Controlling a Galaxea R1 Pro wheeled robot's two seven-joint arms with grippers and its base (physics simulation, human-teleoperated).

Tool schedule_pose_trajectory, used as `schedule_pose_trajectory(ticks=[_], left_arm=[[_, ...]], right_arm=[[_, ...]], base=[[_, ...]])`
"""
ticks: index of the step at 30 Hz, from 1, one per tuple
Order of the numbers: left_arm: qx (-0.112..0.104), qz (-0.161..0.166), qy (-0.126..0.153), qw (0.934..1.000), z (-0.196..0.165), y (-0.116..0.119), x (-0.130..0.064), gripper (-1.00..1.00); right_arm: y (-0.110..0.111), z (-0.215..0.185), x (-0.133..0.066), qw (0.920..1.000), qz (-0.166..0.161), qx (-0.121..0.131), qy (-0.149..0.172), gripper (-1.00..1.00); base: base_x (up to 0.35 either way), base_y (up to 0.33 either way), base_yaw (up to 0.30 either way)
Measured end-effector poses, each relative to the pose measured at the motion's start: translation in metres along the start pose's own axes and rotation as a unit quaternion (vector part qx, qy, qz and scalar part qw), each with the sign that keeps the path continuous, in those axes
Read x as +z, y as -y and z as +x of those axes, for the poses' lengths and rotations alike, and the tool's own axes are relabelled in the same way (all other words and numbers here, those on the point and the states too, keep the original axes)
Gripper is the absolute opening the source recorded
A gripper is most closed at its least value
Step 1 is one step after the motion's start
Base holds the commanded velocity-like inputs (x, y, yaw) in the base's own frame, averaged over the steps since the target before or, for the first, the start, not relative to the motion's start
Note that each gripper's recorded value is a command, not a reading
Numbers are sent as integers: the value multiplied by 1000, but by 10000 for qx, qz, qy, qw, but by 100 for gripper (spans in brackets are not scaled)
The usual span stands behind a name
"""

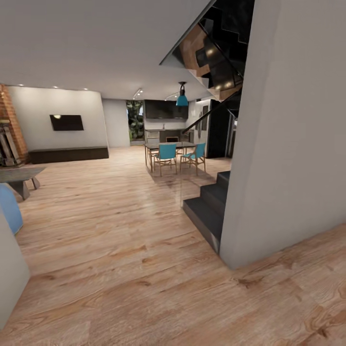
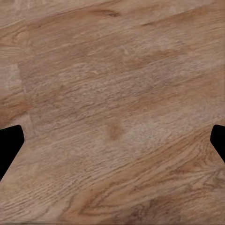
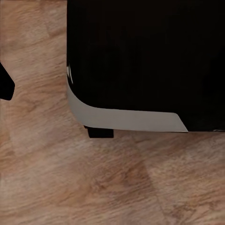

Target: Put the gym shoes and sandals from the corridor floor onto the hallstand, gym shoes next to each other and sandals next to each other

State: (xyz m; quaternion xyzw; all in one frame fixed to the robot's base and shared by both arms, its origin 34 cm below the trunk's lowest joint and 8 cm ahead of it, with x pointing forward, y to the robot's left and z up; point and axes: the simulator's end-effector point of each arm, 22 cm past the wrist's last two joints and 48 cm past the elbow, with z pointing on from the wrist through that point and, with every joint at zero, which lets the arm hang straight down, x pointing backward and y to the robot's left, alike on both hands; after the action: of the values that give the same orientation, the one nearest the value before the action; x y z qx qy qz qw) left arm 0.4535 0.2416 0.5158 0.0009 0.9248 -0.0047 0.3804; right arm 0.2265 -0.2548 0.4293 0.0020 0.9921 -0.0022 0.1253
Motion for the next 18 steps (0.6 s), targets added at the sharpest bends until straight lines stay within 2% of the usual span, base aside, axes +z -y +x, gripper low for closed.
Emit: schedule_pose_trajectory(ticks=[6,18], left_arm=[[0,0,21,10000,6,0,7,100],[1,1,62,10000,3,0,7,100]], right_arm=[[0,2,10,10000,-2,1,21,100],[0,-1,10,10000,-1,1,62,100]], base=[[0,0,286],[0,0,285]])
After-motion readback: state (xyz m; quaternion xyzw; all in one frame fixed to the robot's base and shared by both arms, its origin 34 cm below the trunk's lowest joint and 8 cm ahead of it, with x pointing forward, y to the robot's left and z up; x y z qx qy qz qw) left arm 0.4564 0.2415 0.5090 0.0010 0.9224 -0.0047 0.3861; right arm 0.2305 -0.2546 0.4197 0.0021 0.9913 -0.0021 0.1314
